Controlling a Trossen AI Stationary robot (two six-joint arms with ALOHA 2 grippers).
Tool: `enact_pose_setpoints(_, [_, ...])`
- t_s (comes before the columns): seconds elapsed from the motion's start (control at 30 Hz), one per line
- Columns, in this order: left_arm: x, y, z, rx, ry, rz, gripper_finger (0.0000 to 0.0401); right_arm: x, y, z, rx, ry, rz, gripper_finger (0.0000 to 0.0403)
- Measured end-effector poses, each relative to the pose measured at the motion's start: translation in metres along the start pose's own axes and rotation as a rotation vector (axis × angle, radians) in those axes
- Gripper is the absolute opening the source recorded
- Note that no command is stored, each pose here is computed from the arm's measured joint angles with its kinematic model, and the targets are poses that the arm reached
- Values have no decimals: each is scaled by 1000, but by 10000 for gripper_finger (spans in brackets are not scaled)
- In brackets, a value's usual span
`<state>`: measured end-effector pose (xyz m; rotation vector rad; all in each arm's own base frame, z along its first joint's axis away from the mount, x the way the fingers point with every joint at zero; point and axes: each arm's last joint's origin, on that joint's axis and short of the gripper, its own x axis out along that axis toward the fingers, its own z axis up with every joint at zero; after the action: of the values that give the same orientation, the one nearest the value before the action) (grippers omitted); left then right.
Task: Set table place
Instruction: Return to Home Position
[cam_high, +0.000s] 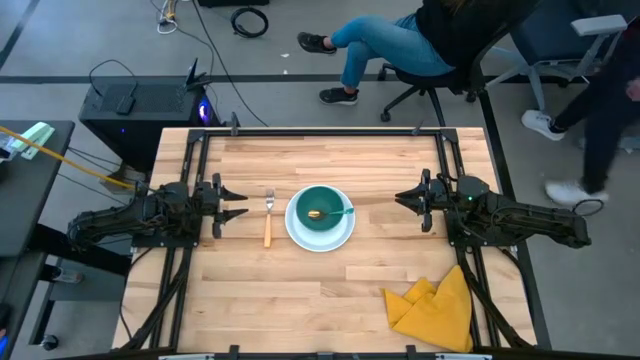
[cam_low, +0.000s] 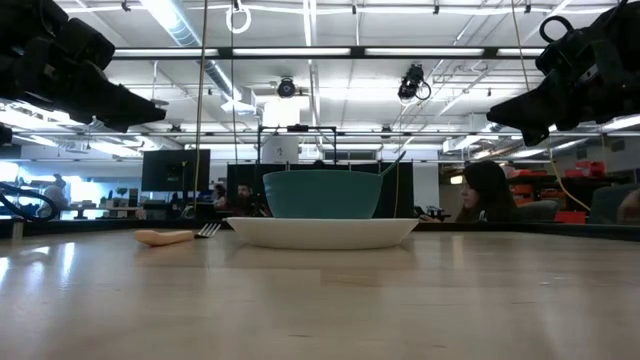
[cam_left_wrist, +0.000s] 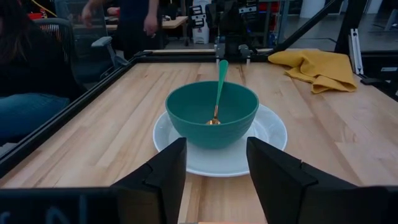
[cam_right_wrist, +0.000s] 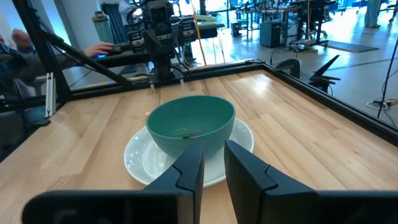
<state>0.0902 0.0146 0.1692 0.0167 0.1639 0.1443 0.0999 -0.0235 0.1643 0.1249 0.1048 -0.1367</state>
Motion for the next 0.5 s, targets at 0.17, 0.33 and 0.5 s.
enact_pose_setpoints(0.17, [0,0,0,0,-1,0,174,0,0,0,0,0,0,69])
enact_pose_setpoints(0.33, [0,0,0,0,0,0,175,0,0,0,0,0,0,69])
enact_pose_setpoints(0.5, [0,0,0,0,0,0,178,0,0,0,0,0,-1,69])
